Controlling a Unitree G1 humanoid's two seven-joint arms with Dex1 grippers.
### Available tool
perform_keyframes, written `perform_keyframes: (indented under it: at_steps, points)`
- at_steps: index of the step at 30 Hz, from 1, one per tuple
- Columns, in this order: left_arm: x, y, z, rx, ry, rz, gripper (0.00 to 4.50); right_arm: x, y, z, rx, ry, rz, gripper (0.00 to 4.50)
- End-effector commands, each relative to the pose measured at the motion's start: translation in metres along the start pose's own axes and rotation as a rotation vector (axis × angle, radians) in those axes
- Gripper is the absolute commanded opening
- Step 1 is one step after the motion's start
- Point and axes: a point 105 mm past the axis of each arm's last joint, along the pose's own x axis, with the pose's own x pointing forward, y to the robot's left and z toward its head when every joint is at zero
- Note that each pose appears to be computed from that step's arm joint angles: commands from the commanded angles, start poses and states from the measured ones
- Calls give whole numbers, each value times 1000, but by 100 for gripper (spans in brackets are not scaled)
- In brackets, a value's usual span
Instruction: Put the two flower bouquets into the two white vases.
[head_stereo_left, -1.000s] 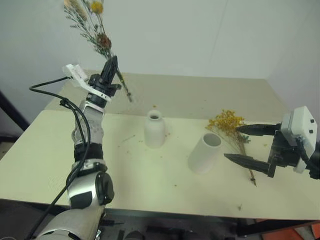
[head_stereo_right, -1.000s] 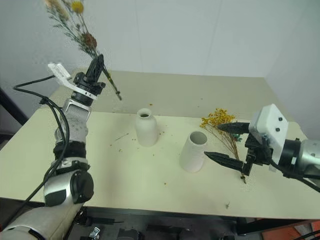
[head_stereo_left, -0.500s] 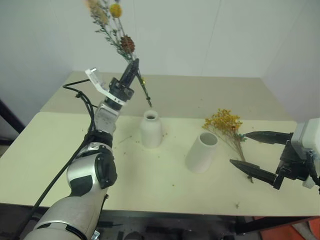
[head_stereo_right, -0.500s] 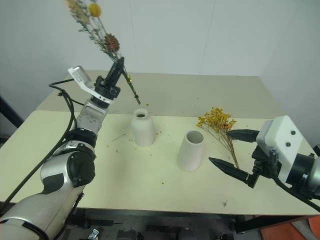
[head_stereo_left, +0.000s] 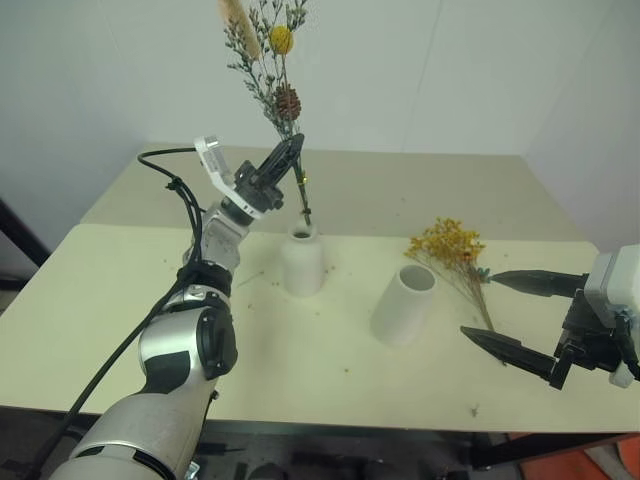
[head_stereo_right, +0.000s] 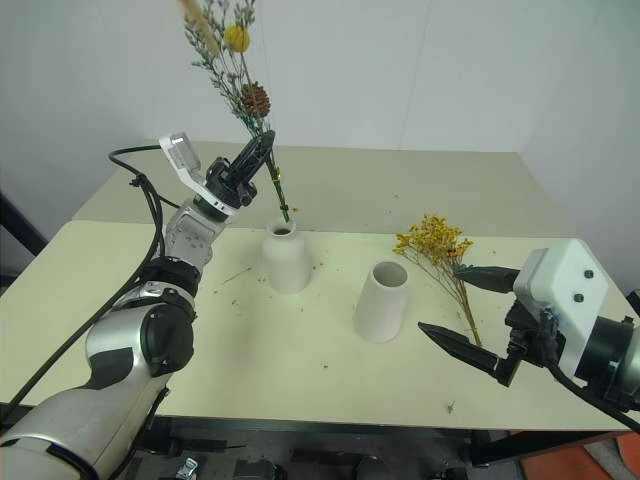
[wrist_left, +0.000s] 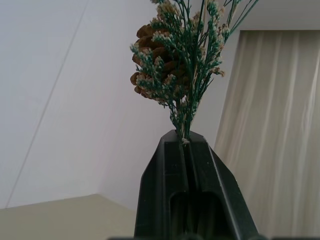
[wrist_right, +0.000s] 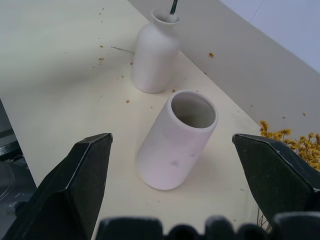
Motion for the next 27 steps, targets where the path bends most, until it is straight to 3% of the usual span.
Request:
perform_keyframes:
  at_steps: [1,6,23,27]
  points:
    - [-1,-5,-2,64,66,-47,2,-2,-3,5,-41,-2,-25,450]
    - [-7,-6,-15,126,136,-49,2,0,-4,10,-43,-28,-20,450]
    - [-35,-7,-34,154,185,-40,2,5,-6,8,-52,-17,-8,450]
    - [-34,-12,-29,153,163,-71,93,5,-7,8,-54,-14,-9,450]
